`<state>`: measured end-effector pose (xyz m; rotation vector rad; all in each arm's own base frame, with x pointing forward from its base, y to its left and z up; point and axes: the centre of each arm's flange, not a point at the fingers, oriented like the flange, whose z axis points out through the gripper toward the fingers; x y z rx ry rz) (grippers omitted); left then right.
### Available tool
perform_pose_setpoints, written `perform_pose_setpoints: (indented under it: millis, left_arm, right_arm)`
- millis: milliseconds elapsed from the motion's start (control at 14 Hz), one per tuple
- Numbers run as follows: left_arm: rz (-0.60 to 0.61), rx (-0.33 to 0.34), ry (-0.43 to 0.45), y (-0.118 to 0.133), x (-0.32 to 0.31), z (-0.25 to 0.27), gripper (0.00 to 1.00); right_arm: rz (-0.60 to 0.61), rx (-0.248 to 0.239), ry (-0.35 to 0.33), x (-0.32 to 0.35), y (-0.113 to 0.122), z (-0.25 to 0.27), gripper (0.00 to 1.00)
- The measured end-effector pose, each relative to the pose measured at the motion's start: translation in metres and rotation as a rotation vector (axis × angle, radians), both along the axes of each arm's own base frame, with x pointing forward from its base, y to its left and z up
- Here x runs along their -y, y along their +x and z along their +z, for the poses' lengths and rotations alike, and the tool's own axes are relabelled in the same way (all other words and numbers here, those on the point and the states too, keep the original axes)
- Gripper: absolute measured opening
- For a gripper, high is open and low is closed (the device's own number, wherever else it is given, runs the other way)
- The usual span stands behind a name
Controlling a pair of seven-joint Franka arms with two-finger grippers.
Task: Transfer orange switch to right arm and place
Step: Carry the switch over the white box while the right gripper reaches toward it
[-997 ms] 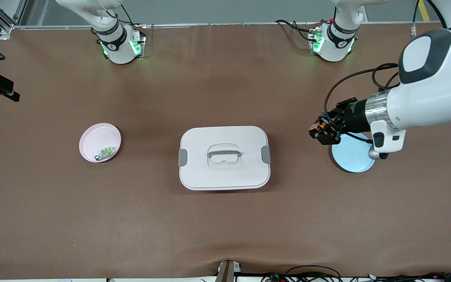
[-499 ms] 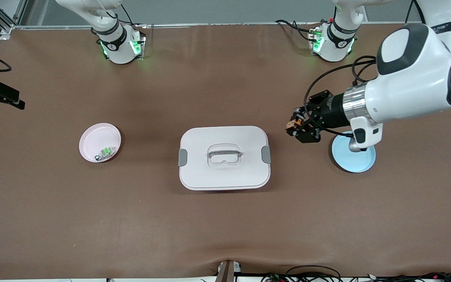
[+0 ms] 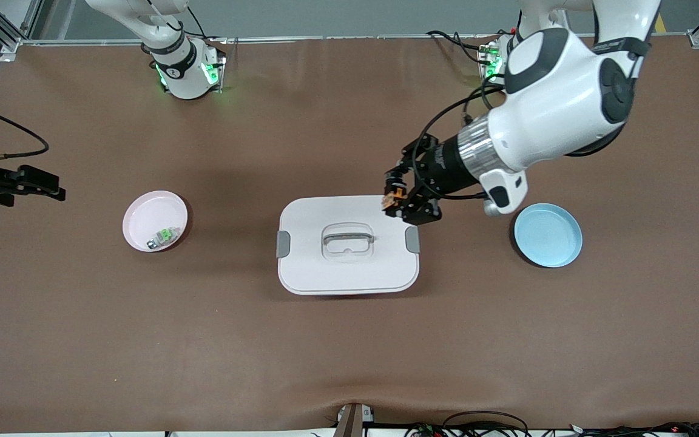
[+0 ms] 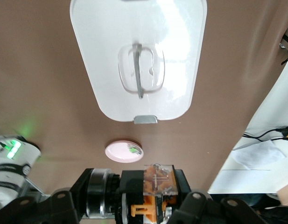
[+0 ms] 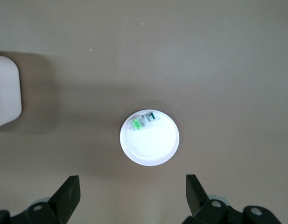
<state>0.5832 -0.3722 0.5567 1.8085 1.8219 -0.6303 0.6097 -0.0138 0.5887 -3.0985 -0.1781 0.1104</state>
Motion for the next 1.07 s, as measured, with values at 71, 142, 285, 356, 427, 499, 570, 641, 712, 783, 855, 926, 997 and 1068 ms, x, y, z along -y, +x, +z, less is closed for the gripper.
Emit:
perform_pose_setpoints:
  millis: [71, 142, 285, 356, 427, 499, 570, 641, 712, 783, 855, 926, 997, 1068]
  left_arm:
    - [0.026, -0.003, -0.013, -0.003, 0.012, -0.001, 0.73]
    - [0.048, -0.007, -0.026, -0.007, 0.023, -0.001, 0.73]
    - [0.071, -0.023, -0.039, -0.019, 0.047, -0.004, 0.73]
    - [0.083, -0.029, -0.039, -0.025, 0.059, -0.006, 0.73]
    - [0.098, -0.031, -0.032, -0.031, 0.072, -0.010, 0.73]
    - [0.115, -0.034, -0.020, -0.038, 0.085, -0.016, 0.73]
    - [0.128, -0.035, -0.008, -0.044, 0.099, -0.023, 0.73]
    - [0.134, -0.039, 0.005, -0.051, 0.112, -0.031, 0.73]
    - [0.134, -0.044, 0.017, -0.058, 0.122, -0.038, 0.73]
    - [0.135, -0.049, 0.023, -0.064, 0.132, -0.043, 0.73]
    - [0.136, -0.054, 0.022, -0.069, 0.139, -0.047, 0.73]
    - [0.138, -0.056, 0.020, -0.074, 0.146, -0.049, 0.73]
    - [0.139, -0.051, 0.021, -0.080, 0.154, -0.051, 0.73]
    - [0.148, -0.046, 0.023, -0.086, 0.162, -0.053, 0.73]
  right_arm:
    - [0.015, 0.015, 0.006, -0.010, 0.002, 0.002, 1.00]
    - [0.027, 0.020, 0.035, -0.022, 0.002, 0.003, 1.00]
    - [0.027, -0.009, 0.176, -0.039, -0.001, 0.002, 1.00]
    - [0.018, -0.035, 0.261, -0.043, -0.004, 0.000, 1.00]
    - [0.006, -0.054, 0.344, -0.045, -0.005, -0.004, 1.00]
    - [-0.007, -0.066, 0.418, -0.049, -0.004, -0.011, 1.00]
    - [-0.020, -0.072, 0.472, -0.053, -0.003, -0.018, 1.00]
    - [-0.029, -0.077, 0.509, -0.057, -0.002, -0.025, 1.00]
    - [-0.029, -0.088, 0.540, -0.065, -0.002, -0.032, 1.00]
    - [-0.023, -0.098, 0.578, -0.079, -0.002, -0.037, 1.00]
    - [-0.026, -0.101, 0.614, -0.096, -0.002, -0.041, 1.00]
    - [-0.036, -0.100, 0.643, -0.112, -0.002, -0.045, 1.00]
    - [-0.048, -0.104, 0.671, -0.127, -0.002, -0.050, 1.00]
    - [-0.065, -0.108, 0.697, -0.141, -0.004, -0.056, 1.00]
